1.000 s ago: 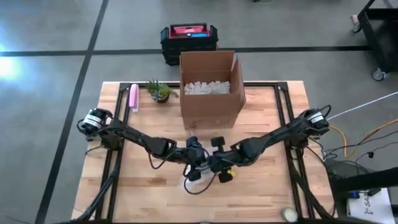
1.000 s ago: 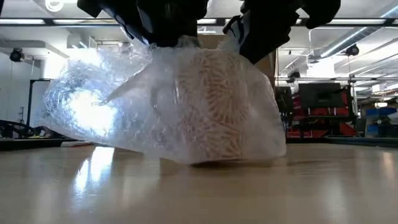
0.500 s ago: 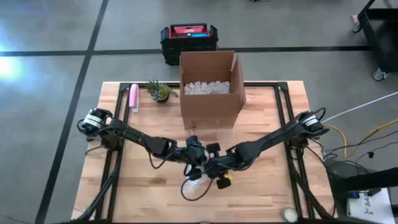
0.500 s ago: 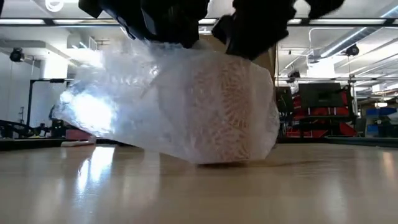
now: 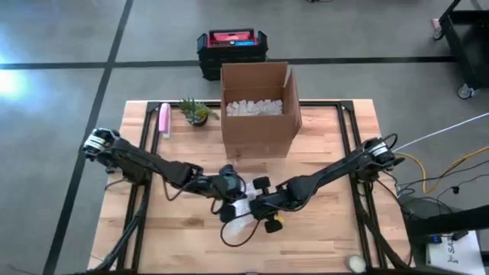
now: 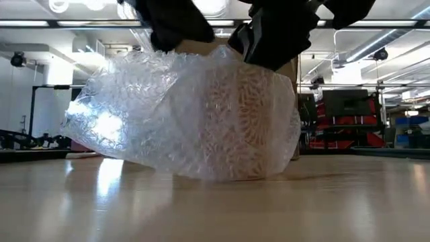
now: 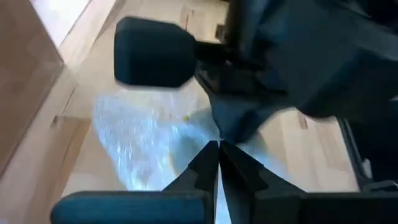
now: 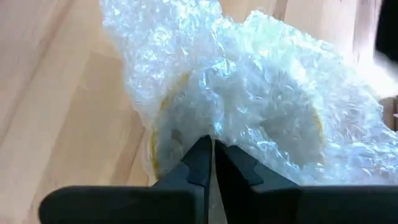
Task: Wrap mug
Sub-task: Wrap the orange patterned mug using the bubble wrap
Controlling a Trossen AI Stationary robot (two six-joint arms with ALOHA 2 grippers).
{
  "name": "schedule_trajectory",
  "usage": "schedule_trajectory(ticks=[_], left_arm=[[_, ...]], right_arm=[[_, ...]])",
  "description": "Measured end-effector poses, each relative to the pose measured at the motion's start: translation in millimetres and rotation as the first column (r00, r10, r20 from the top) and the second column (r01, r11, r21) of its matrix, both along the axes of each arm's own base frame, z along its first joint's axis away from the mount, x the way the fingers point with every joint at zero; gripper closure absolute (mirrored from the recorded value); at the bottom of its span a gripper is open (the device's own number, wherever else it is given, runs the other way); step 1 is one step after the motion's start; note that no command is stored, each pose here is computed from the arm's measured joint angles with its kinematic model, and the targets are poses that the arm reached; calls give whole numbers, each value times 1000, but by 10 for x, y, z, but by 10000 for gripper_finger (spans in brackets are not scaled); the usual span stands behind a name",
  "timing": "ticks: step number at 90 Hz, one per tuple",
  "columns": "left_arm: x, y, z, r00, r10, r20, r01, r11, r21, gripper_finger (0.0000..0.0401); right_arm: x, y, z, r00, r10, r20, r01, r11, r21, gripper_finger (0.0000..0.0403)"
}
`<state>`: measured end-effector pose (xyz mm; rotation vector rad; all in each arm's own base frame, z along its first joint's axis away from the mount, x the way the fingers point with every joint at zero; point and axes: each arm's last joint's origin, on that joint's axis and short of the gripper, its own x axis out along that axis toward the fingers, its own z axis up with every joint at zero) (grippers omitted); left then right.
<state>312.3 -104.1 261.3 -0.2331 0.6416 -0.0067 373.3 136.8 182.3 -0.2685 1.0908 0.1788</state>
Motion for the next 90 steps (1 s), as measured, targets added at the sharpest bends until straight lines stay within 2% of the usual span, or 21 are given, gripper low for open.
schedule_trajectory(ticks=[7, 17, 24, 38, 49, 63, 75, 81, 90], left_arm=[[-33, -59, -29, 999, -41, -24, 40, 999, -13, 400], [62, -127, -239, 994, -80, -74, 79, 997, -25, 401], [169, -124, -387, 993, -73, -95, 72, 997, -15, 401], [404, -91, -502, 994, -53, -97, 52, 999, -10, 401], [496, -76, -581, 993, -36, -109, 35, 999, -6, 401], [507, -69, -579, 995, -26, -99, 26, 1000, -1, 401], [514, -64, -575, 996, -24, -86, 24, 1000, -1, 401], [516, -61, -575, 996, -23, -85, 23, 1000, 0, 401], [515, -60, -572, 996, -23, -84, 23, 1000, -1, 401]], right_arm=[[-3, -2, 13, 1000, 1, 3, -1, 1000, -2, 395], [0, -1, 14, 1000, 1, 6, -1, 1000, -3, 395], [0, -2, 16, 1000, 0, 8, 0, 1000, -5, 394], [-10, -6, 20, 1000, 4, 3, -4, 1000, -10, 395], [-41, -18, 54, 1000, 14, -8, -14, 1000, -19, 394], [-170, -56, 280, 1000, -3, -15, 3, 1000, -8, 394], [-227, -64, 550, 997, -19, 74, 16, 999, 34, 394], [-196, -53, 540, 995, -19, 98, 15, 999, 43, 394], [-114, -49, 326, 998, -17, 62, 15, 1000, 28, 394]])
